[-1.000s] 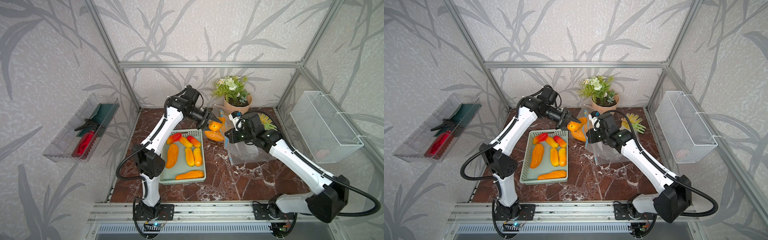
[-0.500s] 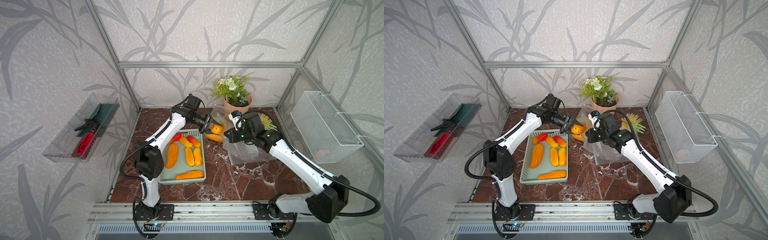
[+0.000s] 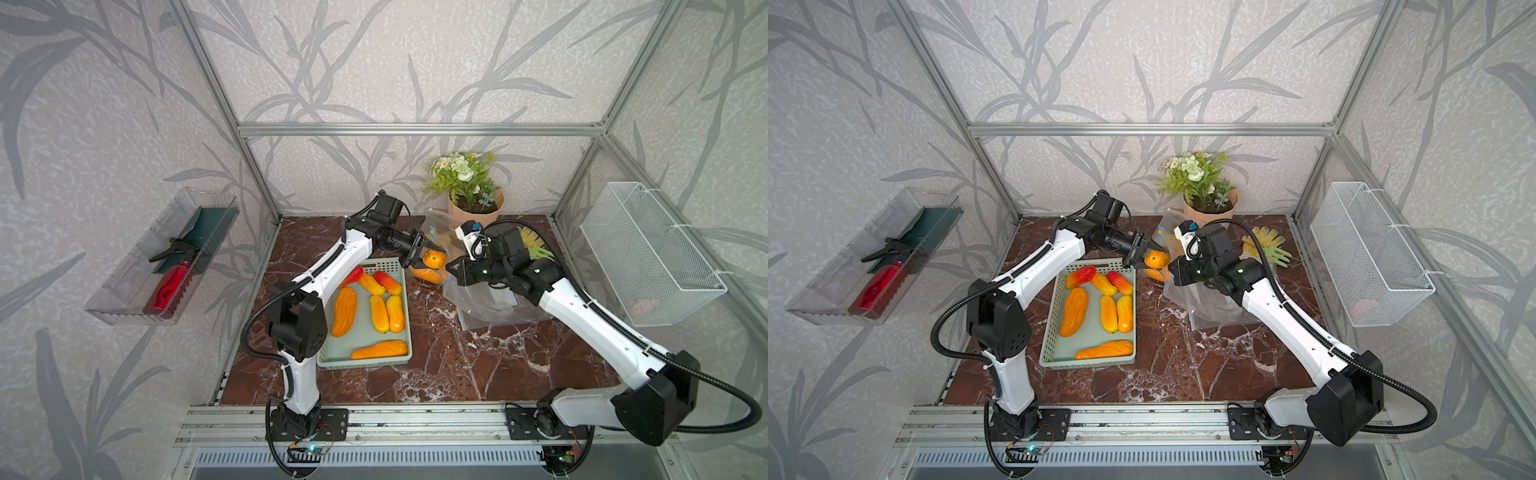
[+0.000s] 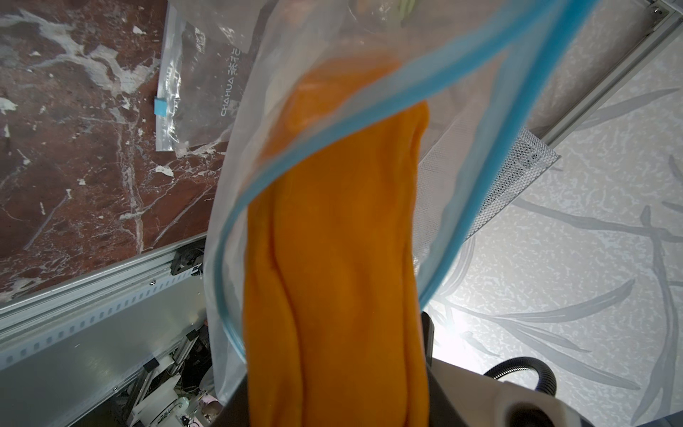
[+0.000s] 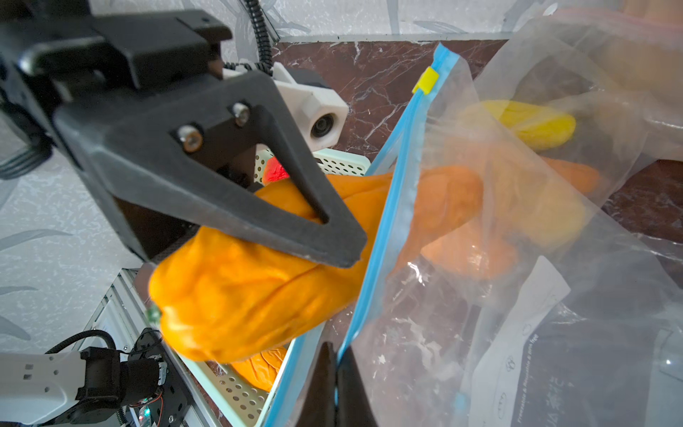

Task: Place the mango in a zip-top bag and seal the zipper
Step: Place the mango in the zipper food storage bag, then pick up the mango from the basket, then place the mango in the zipper food storage bag, then pick up the mango from the basket, then place the mango in the zipper food storage bag.

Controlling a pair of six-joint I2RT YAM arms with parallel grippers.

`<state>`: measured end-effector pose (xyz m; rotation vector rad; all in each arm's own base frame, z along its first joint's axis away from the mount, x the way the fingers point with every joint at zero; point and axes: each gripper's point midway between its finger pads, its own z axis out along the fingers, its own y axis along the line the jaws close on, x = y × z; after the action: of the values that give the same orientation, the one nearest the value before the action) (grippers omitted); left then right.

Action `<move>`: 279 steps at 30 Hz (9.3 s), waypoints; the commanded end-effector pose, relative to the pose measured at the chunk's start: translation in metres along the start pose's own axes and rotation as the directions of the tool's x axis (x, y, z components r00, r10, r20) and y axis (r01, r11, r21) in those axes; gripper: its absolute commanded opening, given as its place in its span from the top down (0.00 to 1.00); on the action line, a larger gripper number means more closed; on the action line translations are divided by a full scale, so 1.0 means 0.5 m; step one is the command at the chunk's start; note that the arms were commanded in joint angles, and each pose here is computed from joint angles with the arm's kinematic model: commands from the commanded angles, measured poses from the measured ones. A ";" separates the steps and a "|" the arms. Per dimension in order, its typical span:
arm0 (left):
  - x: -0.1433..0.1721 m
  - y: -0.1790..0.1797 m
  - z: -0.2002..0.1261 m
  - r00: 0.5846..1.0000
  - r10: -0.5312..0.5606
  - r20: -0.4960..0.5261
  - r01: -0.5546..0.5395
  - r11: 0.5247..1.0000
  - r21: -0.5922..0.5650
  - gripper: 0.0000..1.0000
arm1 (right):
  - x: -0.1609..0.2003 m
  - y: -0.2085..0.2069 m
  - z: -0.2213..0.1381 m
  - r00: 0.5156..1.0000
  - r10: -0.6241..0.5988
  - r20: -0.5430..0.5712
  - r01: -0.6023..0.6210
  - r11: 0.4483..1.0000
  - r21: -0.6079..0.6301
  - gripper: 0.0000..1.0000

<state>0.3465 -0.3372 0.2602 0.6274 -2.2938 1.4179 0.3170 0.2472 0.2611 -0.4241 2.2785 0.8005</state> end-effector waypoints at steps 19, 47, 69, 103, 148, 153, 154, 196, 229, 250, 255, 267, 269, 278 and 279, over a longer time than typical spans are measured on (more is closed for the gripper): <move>0.005 -0.048 -0.033 0.981 0.099 0.169 -0.109 0.993 0.051 0.34 | -0.039 0.019 -0.038 0.999 0.024 0.037 -0.023 1.000 -0.008 1.00; -0.198 0.470 -0.186 0.865 0.254 0.433 0.077 0.785 -0.615 0.29 | -0.031 -0.013 -0.041 0.997 0.072 0.028 -0.074 0.993 0.087 1.00; -0.246 0.496 -0.149 0.876 0.289 0.387 0.072 0.715 -0.696 0.52 | -0.020 -0.016 -0.040 0.996 0.087 0.021 -0.089 0.992 0.089 1.00; -0.078 -0.024 -0.064 0.677 0.364 0.640 -0.364 0.921 -0.139 0.86 | -0.047 0.008 -0.033 0.976 0.211 0.057 -0.213 0.976 0.038 1.00; -0.366 0.275 -0.416 0.187 -0.567 0.802 0.322 0.807 0.495 0.34 | -0.050 0.012 -0.017 0.986 0.162 0.051 -0.163 0.986 0.020 1.00; -0.397 0.339 -0.402 0.101 -0.629 0.771 0.395 0.736 0.549 0.35 | -0.051 0.010 -0.016 0.986 0.161 0.052 -0.162 0.987 0.024 1.00; -0.398 0.350 -0.399 0.088 -0.629 0.772 0.411 0.729 0.547 0.35 | -0.052 0.011 -0.015 0.986 0.159 0.051 -0.160 0.987 0.024 1.00; -0.373 0.336 -0.395 0.166 -0.501 0.849 0.440 0.808 0.391 0.76 | -0.042 0.000 -0.018 0.984 0.169 0.050 -0.171 0.984 0.040 1.00; -0.008 0.045 0.029 0.859 0.458 0.230 -0.445 0.889 -0.106 0.91 | -0.073 0.028 -0.009 0.986 0.162 0.045 -0.161 0.986 -0.039 1.00; -0.056 0.016 0.035 0.954 0.263 0.143 -0.257 0.964 -0.062 0.60 | -0.060 0.045 -0.022 0.989 0.144 -0.020 -0.146 0.975 -0.170 1.00; -0.055 0.011 0.034 0.947 0.278 0.162 -0.268 0.960 -0.083 0.40 | -0.064 0.045 -0.022 0.988 0.152 -0.012 -0.151 0.974 -0.171 1.00; 0.005 -0.008 -0.072 0.876 0.362 0.318 -0.347 0.932 -0.106 0.36 | -0.065 0.021 -0.024 0.985 0.171 0.003 -0.169 0.980 -0.106 1.00; 0.009 0.007 -0.114 0.853 0.360 0.379 -0.327 0.933 -0.150 0.38 | -0.064 0.015 -0.026 0.985 0.173 0.011 -0.172 0.981 -0.090 1.00; -0.069 0.276 -0.248 0.770 0.434 0.467 -0.065 0.782 -0.620 0.36 | -0.067 0.007 -0.032 0.983 0.180 0.037 -0.177 0.982 -0.067 1.00; -0.077 0.312 -0.241 0.795 0.429 0.429 -0.048 0.749 -0.661 0.35 | -0.067 0.008 -0.032 0.983 0.179 0.037 -0.176 0.982 -0.069 1.00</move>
<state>0.3310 -0.1953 0.2457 0.7367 -3.1685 0.9961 0.3320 0.2457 0.2813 -0.2349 2.3274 0.9649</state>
